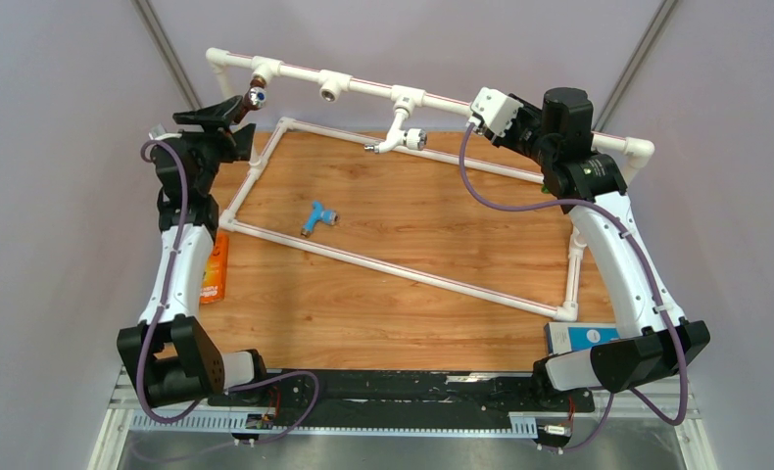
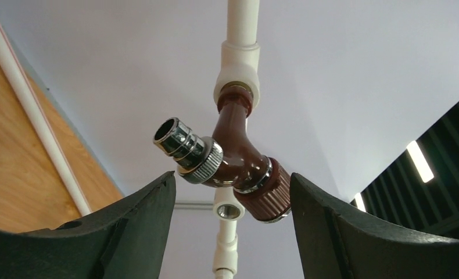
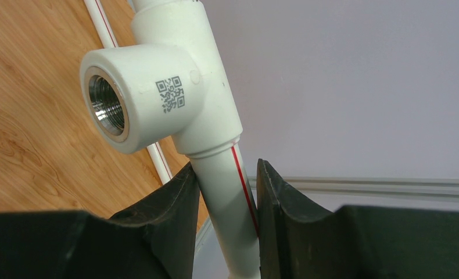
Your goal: Install the water faucets
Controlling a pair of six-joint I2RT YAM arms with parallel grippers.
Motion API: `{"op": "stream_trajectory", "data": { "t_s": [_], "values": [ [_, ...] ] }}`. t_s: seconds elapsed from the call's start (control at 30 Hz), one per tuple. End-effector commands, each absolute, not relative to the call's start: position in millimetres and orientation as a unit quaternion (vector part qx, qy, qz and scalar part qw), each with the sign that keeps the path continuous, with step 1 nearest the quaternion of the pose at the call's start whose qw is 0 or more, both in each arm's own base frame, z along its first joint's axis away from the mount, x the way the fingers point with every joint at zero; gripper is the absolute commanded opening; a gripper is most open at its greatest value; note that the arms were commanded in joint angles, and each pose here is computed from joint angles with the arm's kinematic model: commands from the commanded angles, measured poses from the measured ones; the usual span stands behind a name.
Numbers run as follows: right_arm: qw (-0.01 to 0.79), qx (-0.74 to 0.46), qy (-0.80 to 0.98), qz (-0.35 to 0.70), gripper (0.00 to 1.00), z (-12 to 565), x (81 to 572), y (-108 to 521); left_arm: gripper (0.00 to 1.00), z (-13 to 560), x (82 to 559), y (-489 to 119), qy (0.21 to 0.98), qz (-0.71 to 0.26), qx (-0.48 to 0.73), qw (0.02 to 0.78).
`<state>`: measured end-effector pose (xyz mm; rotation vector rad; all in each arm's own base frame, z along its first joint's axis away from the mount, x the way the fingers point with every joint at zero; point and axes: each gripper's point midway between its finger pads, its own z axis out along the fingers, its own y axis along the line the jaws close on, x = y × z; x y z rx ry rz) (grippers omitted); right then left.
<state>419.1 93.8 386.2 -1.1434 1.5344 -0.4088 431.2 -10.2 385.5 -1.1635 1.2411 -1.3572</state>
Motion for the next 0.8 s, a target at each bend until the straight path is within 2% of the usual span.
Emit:
{"op": "stream_trajectory", "data": {
  "t_s": [0.0,0.13,0.43,0.57,0.77],
  "values": [
    [0.541,-0.474,0.691,-0.071,0.00,350,408,124,0.77,423,437,-6,0.443,-0.592,-0.482,0.469],
    [0.541,-0.474,0.691,-0.071,0.00,350,407,125,0.73,421,448,-4,0.434,-0.593,-0.494,0.465],
    [0.539,-0.474,0.693,-0.071,0.00,348,408,124,0.49,424,464,-20,0.415,-0.620,-0.498,0.442],
    [0.538,-0.473,0.694,-0.073,0.00,348,409,123,0.35,430,467,-25,0.411,-0.626,-0.492,0.444],
    [0.539,-0.474,0.693,-0.073,0.00,348,408,124,0.00,426,474,-31,0.455,-0.598,-0.457,0.476]
  ]
}}
